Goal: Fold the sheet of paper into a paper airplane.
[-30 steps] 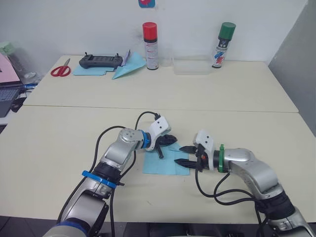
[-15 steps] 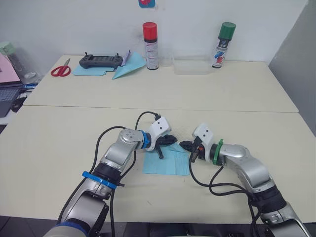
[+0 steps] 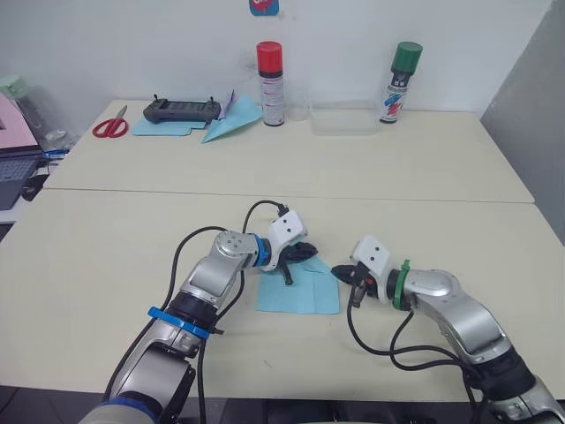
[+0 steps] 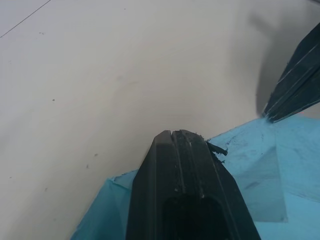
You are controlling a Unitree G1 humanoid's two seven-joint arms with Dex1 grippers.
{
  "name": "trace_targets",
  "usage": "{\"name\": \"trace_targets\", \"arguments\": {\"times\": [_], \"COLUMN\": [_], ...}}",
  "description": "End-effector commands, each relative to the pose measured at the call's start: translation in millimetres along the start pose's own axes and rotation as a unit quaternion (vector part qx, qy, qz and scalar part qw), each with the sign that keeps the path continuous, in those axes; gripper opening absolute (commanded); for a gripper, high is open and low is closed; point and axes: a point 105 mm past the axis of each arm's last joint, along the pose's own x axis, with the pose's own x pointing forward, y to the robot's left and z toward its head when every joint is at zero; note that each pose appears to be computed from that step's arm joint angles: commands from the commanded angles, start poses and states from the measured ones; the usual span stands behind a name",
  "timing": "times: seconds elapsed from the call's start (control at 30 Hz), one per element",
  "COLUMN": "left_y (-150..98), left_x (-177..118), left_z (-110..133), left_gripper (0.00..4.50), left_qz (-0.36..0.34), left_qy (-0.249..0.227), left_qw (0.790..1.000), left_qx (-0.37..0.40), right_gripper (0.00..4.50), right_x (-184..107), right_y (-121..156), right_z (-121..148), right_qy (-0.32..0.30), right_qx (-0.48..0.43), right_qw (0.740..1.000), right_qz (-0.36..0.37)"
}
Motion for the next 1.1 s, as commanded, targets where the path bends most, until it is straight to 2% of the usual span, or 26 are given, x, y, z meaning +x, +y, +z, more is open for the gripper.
{"name": "trace_targets", "arguments": {"times": [0.03, 0.13, 0.27, 0.43, 0.7, 0.8, 0.87, 1.0, 1.1], "left_y": [-11, -10, -9, -7, 1, 3, -6, -8, -12], "left_x": [6, 6, 7, 8, 6, 4, 5, 14, 14], "left_z": [-21, -21, -20, -18, -13, 30, 42, 19, 11], "left_gripper": [0.0, 0.0, 0.0, 0.0, 0.0, 0.0, 0.0, 0.0, 0.0], "left_qz": [-0.017, -0.015, -0.013, -0.011, 0.009, 0.018, -0.002, -0.006, -0.014], "left_qy": [0.035, 0.035, 0.033, 0.032, 0.021, -0.047, -0.06, -0.016, -0.003], "left_qw": [0.999, 0.999, 0.999, 0.999, 1.0, 0.999, 0.998, 1.0, 1.0], "left_qx": [-0.015, -0.015, -0.014, -0.012, -0.001, -0.002, 0.006, -0.001, -0.012], "right_gripper": [0.06, 0.06, 0.06, 0.06, 0.06, 0.06, 0.06, 0.06, 0.06], "right_x": [-5, -6, 2, 19, 26, 30, 30, 31, 30], "right_y": [-5, -8, -6, 3, 8, 6, 4, 1, 1], "right_z": [-2, 24, 37, 31, 20, 1, -1, 1, 0], "right_qy": [-0.021, -0.096, -0.129, -0.098, -0.064, -0.021, -0.016, -0.017, -0.015], "right_qx": [0.02, 0.042, 0.035, 0.026, 0.01, -0.004, -0.005, -0.006, -0.005], "right_qw": [0.999, 0.994, 0.991, 0.995, 0.998, 1.0, 1.0, 1.0, 1.0], "right_qz": [-0.015, -0.021, -0.019, -0.003, 0.02, 0.018, 0.015, 0.013, 0.01]}}
